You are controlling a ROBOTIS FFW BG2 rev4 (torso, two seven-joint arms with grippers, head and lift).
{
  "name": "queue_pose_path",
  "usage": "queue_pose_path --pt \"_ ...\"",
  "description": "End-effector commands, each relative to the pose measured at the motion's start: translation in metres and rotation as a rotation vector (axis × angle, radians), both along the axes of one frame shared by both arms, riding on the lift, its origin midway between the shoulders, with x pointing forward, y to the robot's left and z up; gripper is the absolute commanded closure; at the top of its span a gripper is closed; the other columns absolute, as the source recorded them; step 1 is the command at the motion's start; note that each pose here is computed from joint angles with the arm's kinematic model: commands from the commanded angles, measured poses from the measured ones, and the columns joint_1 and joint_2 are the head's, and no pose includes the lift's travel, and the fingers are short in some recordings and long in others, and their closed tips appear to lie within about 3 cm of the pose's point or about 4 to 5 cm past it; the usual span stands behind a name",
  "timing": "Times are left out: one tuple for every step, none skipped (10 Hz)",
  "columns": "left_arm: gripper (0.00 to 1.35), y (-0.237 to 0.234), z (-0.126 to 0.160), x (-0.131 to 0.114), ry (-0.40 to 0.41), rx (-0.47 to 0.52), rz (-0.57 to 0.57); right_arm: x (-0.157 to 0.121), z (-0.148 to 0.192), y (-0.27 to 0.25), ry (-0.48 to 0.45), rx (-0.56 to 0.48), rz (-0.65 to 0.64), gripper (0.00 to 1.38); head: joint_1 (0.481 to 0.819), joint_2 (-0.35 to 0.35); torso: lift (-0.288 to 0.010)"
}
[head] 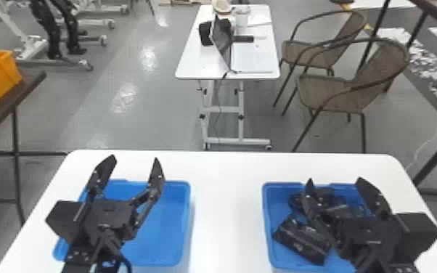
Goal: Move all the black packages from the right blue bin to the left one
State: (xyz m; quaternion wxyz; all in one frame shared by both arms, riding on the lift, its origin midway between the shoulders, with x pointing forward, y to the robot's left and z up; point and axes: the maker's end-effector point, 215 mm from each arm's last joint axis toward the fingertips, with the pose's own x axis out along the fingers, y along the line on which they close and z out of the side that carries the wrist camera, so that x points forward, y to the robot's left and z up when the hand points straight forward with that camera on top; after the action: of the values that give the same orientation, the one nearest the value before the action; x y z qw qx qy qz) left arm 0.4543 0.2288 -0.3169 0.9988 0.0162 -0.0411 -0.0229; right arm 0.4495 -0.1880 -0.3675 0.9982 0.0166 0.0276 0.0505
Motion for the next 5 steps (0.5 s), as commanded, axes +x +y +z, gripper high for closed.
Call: queue_pose_path --pt "0.27 0.0 0.0 0.0 0.0 0.0 0.0 0.0 -0.006 -0.003 0.02 0.019 -0.014 0.11 0.695 0.051 -0.042" --pt "0.27 0.0 -0.001 0.0 0.003 0.0 0.0 0.0 -0.018 -0.01 0.054 0.054 -0.037 0.11 0.695 0.048 -0.042" --pt "0.27 0.001 -0.001 0.0 0.003 0.001 0.001 0.001 -0.031 -0.02 0.085 0.118 -0.074 0.11 0.695 0.041 -0.042" --pt "0.27 0.001 -0.002 -0.001 0.006 0.001 0.001 0.005 -0.043 -0.03 0.114 0.179 -0.105 0.11 0.695 0.031 -0.042" --pt "0.27 0.001 -0.003 -0.001 0.008 0.001 0.001 0.01 -0.055 -0.035 0.138 0.241 -0.123 0.11 0.695 0.025 -0.042"
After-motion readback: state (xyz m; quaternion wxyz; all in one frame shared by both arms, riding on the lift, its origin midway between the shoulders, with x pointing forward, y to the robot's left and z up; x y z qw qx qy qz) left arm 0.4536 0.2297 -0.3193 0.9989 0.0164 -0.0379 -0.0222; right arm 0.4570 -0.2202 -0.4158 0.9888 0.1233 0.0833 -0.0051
